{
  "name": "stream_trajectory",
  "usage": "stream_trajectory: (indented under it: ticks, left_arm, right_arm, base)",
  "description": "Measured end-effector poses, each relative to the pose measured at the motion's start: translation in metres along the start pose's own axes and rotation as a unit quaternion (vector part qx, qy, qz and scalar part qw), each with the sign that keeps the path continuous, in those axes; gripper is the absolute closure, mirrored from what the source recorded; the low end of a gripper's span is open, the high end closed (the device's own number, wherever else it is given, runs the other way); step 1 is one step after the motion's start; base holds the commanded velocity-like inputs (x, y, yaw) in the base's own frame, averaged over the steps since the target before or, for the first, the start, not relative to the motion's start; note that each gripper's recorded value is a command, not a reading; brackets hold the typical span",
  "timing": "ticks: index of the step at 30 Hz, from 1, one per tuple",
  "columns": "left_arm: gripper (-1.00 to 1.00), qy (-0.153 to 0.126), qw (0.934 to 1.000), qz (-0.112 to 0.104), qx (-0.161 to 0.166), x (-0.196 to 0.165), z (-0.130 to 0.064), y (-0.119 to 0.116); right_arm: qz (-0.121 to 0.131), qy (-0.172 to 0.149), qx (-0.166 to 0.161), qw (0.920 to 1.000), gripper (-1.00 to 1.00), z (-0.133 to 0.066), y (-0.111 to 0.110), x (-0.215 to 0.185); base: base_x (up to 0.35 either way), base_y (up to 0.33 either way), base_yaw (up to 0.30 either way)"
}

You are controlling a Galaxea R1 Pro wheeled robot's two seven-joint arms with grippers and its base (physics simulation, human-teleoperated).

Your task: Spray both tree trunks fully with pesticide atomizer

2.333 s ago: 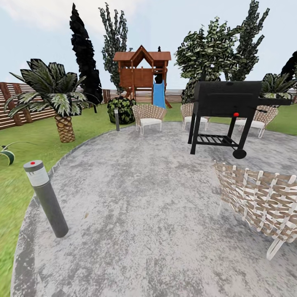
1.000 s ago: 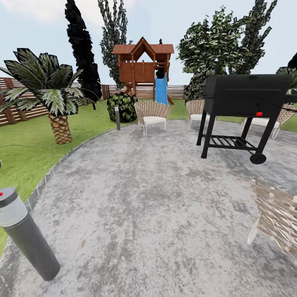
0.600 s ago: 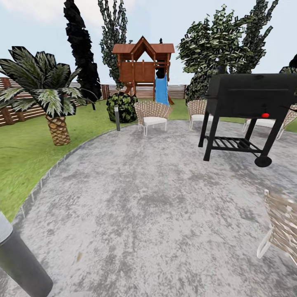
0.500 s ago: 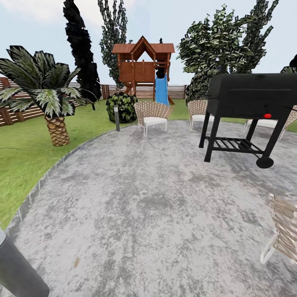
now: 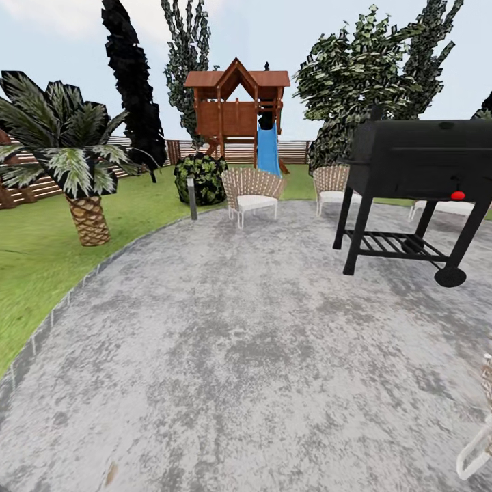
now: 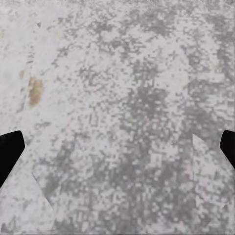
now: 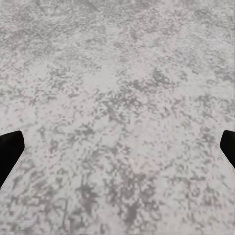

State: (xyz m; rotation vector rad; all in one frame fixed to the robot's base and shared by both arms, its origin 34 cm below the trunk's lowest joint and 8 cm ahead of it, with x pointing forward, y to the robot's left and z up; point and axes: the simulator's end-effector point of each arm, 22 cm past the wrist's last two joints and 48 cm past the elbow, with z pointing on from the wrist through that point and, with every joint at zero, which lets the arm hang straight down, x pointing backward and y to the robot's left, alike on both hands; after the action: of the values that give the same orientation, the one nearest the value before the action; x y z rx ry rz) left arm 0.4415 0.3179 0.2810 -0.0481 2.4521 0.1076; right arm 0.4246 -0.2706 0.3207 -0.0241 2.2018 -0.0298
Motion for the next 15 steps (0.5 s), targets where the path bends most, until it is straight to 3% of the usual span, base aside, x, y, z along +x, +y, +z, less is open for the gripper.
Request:
stream_trajectory:
  ticks: [15]
  left_arm:
    - [-1.00, 0.000, 1.0000, 0.000, -0.002, -0.0003, 0.0001, 0.0021]
  right_arm:
    - [-0.001, -0.001, 0.001, 1.0000, -1.00, 0.0001, -0.0014, -0.0007]
  base:
    - [0.339, 0.000, 0.000]
